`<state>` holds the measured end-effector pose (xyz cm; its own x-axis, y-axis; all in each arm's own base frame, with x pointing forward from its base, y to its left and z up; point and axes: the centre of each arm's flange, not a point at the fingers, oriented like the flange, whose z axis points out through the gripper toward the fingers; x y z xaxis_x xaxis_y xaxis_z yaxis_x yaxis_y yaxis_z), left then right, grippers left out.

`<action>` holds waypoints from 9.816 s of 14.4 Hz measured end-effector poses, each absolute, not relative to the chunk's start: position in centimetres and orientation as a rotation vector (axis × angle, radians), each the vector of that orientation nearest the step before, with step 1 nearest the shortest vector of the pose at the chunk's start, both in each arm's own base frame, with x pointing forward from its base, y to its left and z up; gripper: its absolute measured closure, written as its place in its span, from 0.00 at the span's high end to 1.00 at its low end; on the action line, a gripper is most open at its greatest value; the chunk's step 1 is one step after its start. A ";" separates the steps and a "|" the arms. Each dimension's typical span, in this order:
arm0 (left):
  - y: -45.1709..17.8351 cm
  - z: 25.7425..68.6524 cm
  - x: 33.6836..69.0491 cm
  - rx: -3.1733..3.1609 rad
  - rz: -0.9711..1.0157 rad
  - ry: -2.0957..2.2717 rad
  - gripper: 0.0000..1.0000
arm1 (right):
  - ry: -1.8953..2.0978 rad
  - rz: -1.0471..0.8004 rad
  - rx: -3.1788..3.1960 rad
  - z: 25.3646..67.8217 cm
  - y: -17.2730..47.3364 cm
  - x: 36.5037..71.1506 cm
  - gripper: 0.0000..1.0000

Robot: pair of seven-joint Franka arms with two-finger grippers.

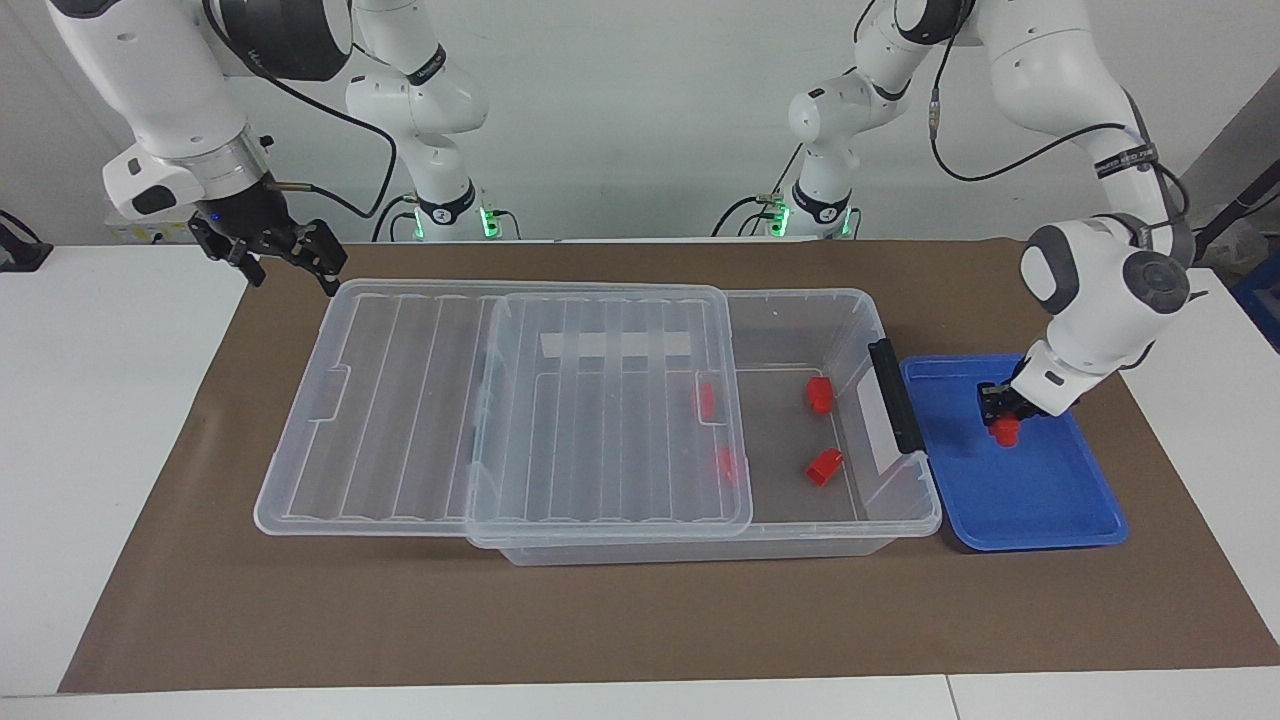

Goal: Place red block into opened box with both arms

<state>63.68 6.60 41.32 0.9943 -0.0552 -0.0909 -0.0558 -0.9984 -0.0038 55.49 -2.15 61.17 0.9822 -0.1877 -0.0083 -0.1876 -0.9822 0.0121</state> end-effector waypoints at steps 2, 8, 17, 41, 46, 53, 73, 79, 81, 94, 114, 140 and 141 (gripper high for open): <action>4.0 47.3 63.7 -3.160 0.201 -0.061 0.34 | -0.295 -0.015 3.116 61.2 -2.1 55.5 1.00; -15.8 54.7 61.8 -3.133 0.169 -0.505 0.34 | -0.295 -0.015 3.116 61.2 -2.1 55.5 1.00; -24.4 39.7 58.7 -3.121 -0.072 -0.531 0.34 | -0.295 -0.015 3.116 61.2 -2.2 55.5 1.00; -24.4 32.0 55.9 -3.053 -0.153 -0.605 1.00 | -0.296 -0.017 3.116 61.1 -2.2 55.5 1.00; -23.6 40.2 58.0 -2.959 -0.096 -0.659 1.00 | -0.292 0.041 3.119 61.1 -2.1 55.9 0.82; -15.6 55.9 58.4 -2.932 0.067 -0.336 1.00 | -0.369 0.357 3.096 57.2 -5.2 58.4 0.06; -0.4 65.5 53.9 -3.053 0.047 0.085 1.00 | -0.322 0.406 3.172 47.0 -6.2 57.7 0.01; -0.5 64.9 53.9 -3.056 0.066 0.118 1.00 | -0.167 0.400 3.201 46.9 -0.5 58.0 0.01; -1.4 65.0 54.1 -3.067 0.035 0.142 1.00 | -0.107 0.396 3.208 46.9 1.7 57.9 0.01; -10.5 65.7 54.0 -3.055 -0.100 0.396 1.00 | 0.149 0.360 3.229 46.1 10.9 56.7 0.01; -8.5 65.5 54.3 -3.061 -0.091 0.342 1.00 | 0.189 0.357 3.230 46.1 12.3 56.4 0.01; -7.7 64.9 54.2 -3.064 -0.068 0.324 1.00 | -0.314 0.123 3.087 63.1 -4.6 55.2 1.00; -7.7 64.9 54.2 -3.064 -0.068 0.324 1.00 | -0.309 0.115 3.087 63.2 -4.4 55.5 1.00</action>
<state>54.17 -7.75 64.91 0.9770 -0.2101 0.0375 -0.2075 -0.9762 -0.0638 55.54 -4.41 63.20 0.9774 -0.1967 0.0773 -0.1994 -0.9795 0.0292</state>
